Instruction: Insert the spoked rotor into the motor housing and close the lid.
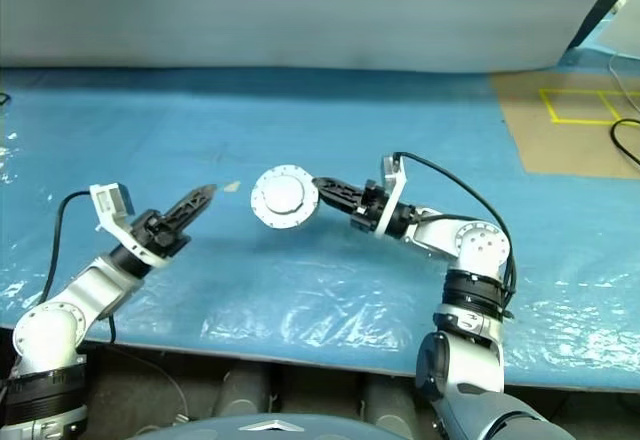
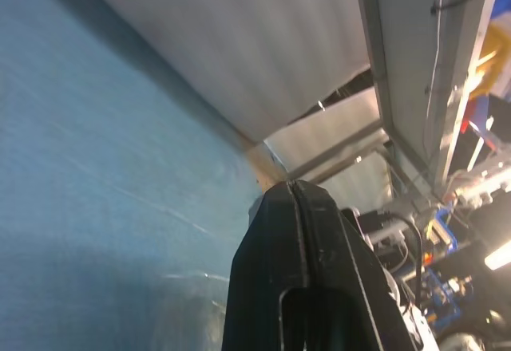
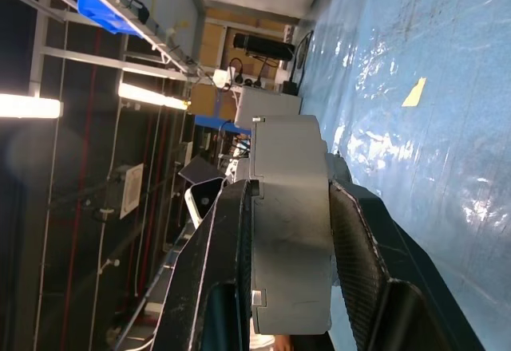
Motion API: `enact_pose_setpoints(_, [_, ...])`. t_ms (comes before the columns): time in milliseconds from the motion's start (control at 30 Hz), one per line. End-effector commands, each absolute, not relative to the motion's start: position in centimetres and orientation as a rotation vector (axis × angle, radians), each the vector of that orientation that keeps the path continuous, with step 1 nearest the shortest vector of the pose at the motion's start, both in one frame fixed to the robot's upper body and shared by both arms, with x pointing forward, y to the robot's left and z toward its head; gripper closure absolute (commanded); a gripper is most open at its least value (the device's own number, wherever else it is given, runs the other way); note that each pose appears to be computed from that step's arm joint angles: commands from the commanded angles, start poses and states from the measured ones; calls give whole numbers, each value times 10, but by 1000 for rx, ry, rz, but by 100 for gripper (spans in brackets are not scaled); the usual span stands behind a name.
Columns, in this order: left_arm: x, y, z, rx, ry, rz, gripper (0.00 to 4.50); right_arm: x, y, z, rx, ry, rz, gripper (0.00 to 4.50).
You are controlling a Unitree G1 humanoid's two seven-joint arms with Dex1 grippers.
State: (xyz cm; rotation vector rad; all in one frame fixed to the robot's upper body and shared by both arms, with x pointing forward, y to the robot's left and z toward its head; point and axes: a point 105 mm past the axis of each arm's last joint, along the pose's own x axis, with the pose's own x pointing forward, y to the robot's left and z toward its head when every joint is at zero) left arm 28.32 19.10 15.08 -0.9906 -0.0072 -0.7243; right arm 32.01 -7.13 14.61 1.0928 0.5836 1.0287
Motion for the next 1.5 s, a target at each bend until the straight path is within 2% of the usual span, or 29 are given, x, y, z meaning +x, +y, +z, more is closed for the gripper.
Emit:
enact_pose_setpoints(33, [278, 198, 156, -1109, -51, -754, 360, 324, -73, 181, 1132, 450, 1111, 335])
enact_pose_setpoints(233, [260, 177, 141, -1235, 73, -866, 157, 327, -69, 186, 1143, 443, 1107, 335])
enact_pose_setpoints(400, [271, 182, 132, -1308, 61, -810, 1, 325, -67, 192, 1141, 434, 1123, 335])
enact_pose_setpoints(700, [281, 144, 138, -1351, 101, -964, 1, 324, -68, 195, 1139, 430, 1119, 335])
enact_pose_setpoints(967, [286, 114, 157, -1353, 111, -1124, 1, 321, -66, 195, 1132, 433, 1112, 335])
enact_pose_setpoints(1167, [303, 94, 158, -1354, 146, -1156, 1, 320, -67, 193, 1130, 435, 1099, 335])
enact_pose_setpoints(1333, [311, 86, 161, -1348, 154, -1178, 1, 319, -68, 193, 1129, 430, 1090, 335])
enact_pose_setpoints(1500, [309, 96, 148, -1317, 182, -1138, 1, 317, -70, 191, 1127, 429, 1078, 335])
